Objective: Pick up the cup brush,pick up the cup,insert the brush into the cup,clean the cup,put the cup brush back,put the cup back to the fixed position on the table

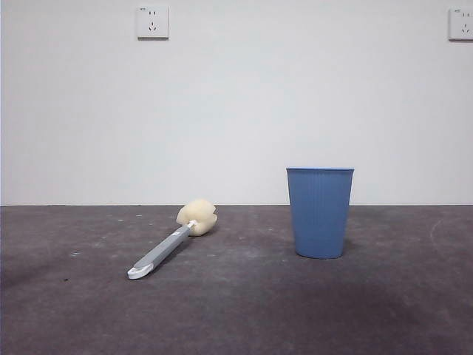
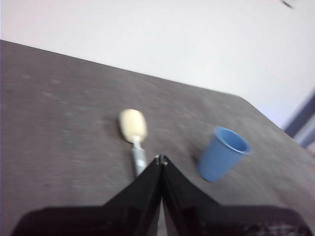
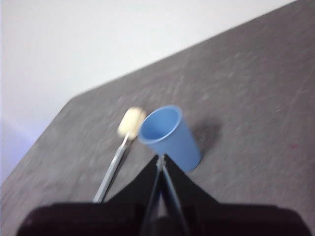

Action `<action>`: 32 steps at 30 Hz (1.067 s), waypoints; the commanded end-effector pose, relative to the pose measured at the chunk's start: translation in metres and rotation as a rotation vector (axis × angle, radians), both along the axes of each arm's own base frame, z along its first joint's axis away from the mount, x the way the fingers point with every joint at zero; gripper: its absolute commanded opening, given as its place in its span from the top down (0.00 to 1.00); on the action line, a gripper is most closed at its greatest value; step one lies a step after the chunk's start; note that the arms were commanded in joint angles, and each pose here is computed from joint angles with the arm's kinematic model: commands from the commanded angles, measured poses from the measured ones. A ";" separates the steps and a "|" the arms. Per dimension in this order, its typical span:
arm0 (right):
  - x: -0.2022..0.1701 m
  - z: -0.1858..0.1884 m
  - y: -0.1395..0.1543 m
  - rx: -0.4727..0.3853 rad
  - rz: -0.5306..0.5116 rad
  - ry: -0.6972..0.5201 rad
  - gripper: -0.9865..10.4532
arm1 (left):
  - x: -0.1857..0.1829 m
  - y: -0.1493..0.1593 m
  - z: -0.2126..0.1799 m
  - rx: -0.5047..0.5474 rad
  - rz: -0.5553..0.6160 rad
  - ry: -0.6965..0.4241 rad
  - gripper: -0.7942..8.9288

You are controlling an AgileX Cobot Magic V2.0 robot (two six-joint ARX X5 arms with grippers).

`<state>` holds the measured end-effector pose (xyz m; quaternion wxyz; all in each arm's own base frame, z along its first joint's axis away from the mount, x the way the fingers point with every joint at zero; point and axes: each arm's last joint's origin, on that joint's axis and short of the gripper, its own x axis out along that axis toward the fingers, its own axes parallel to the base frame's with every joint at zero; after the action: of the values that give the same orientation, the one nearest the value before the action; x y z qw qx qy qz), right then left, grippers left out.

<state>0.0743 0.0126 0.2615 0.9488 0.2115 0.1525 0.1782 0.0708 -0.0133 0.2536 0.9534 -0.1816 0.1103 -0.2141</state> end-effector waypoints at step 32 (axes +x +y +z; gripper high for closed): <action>-0.004 0.049 0.009 -0.181 0.440 0.332 0.39 | -0.003 -0.006 0.037 0.169 -0.324 0.236 0.35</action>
<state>0.0707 0.0214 0.3086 0.8628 0.1191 0.3682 0.3253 0.0668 -0.0194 0.2881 0.8965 -0.1038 0.2698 -0.3356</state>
